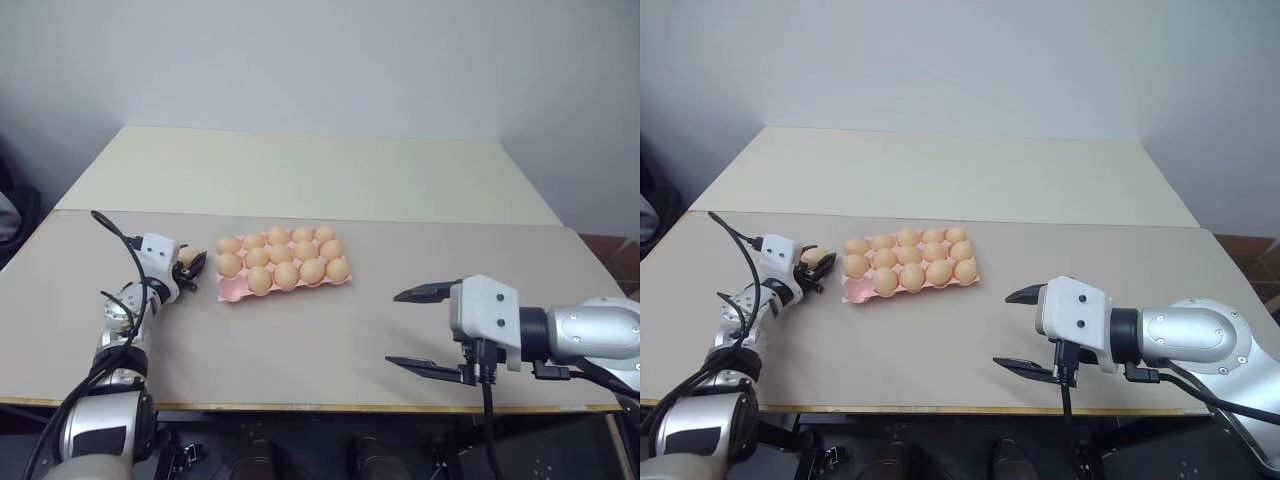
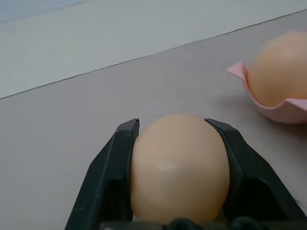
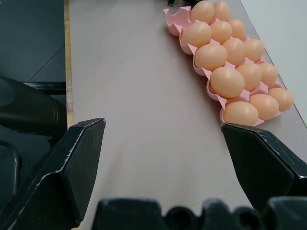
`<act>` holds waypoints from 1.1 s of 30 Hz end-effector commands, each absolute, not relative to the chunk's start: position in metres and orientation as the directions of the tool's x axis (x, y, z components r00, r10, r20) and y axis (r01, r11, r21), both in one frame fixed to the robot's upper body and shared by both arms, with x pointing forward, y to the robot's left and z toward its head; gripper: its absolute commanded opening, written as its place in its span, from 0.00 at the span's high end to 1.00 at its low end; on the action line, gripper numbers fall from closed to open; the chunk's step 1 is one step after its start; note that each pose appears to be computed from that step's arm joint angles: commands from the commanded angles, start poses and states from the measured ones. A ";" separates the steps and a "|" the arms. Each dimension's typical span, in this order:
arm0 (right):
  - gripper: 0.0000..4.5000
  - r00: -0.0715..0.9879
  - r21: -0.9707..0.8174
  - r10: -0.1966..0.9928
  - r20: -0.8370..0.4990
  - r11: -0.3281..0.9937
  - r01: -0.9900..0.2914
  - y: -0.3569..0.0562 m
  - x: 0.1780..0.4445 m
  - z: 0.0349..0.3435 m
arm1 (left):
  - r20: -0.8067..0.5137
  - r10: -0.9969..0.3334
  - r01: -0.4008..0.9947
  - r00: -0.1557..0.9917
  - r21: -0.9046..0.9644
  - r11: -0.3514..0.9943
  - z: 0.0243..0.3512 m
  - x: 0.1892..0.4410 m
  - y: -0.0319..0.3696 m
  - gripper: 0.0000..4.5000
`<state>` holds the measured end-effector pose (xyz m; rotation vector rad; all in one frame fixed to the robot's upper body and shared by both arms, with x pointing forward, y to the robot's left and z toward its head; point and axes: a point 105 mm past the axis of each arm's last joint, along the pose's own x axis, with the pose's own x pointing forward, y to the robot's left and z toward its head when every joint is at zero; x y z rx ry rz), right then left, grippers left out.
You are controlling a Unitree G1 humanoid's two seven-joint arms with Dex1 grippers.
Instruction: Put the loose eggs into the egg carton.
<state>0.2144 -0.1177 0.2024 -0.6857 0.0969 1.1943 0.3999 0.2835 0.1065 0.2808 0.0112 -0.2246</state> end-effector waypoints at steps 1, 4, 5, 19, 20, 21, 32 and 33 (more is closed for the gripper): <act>0.00 0.398 -0.480 0.825 -0.402 0.180 -0.859 -0.116 0.213 0.210 | 0.015 -0.251 0.233 0.968 0.315 0.920 0.123 0.393 0.285 0.58; 0.00 0.392 -0.479 0.826 -0.404 0.174 -0.860 -0.115 0.213 0.207 | 0.046 -0.305 0.272 0.951 0.337 0.901 0.135 0.384 0.280 0.58; 0.00 0.394 -0.479 0.826 -0.403 0.176 -0.860 -0.115 0.214 0.207 | 0.063 -0.326 0.285 0.943 0.348 0.893 0.141 0.380 0.278 0.58; 0.00 0.403 -0.485 0.828 -0.389 0.188 -0.854 -0.112 0.213 0.205 | 0.034 -0.705 0.665 0.708 0.303 0.682 0.161 0.346 0.207 0.58; 0.00 0.405 -0.485 0.828 -0.388 0.190 -0.853 -0.112 0.213 0.206 | 0.024 -0.718 0.681 0.696 0.297 0.670 0.158 0.347 0.204 0.58; 0.00 0.408 -0.487 0.827 -0.388 0.191 -0.852 -0.112 0.213 0.206 | 0.012 -0.726 0.691 0.688 0.296 0.660 0.156 0.348 0.202 0.58; 0.00 0.432 -0.482 0.816 -0.384 0.221 -0.848 -0.114 0.210 0.203 | 0.000 -0.753 0.711 0.658 0.328 0.622 0.151 0.346 0.204 0.31; 0.00 0.431 -0.482 0.816 -0.385 0.221 -0.848 -0.114 0.210 0.204 | 0.016 -0.759 0.714 0.651 0.326 0.619 0.155 0.343 0.205 0.21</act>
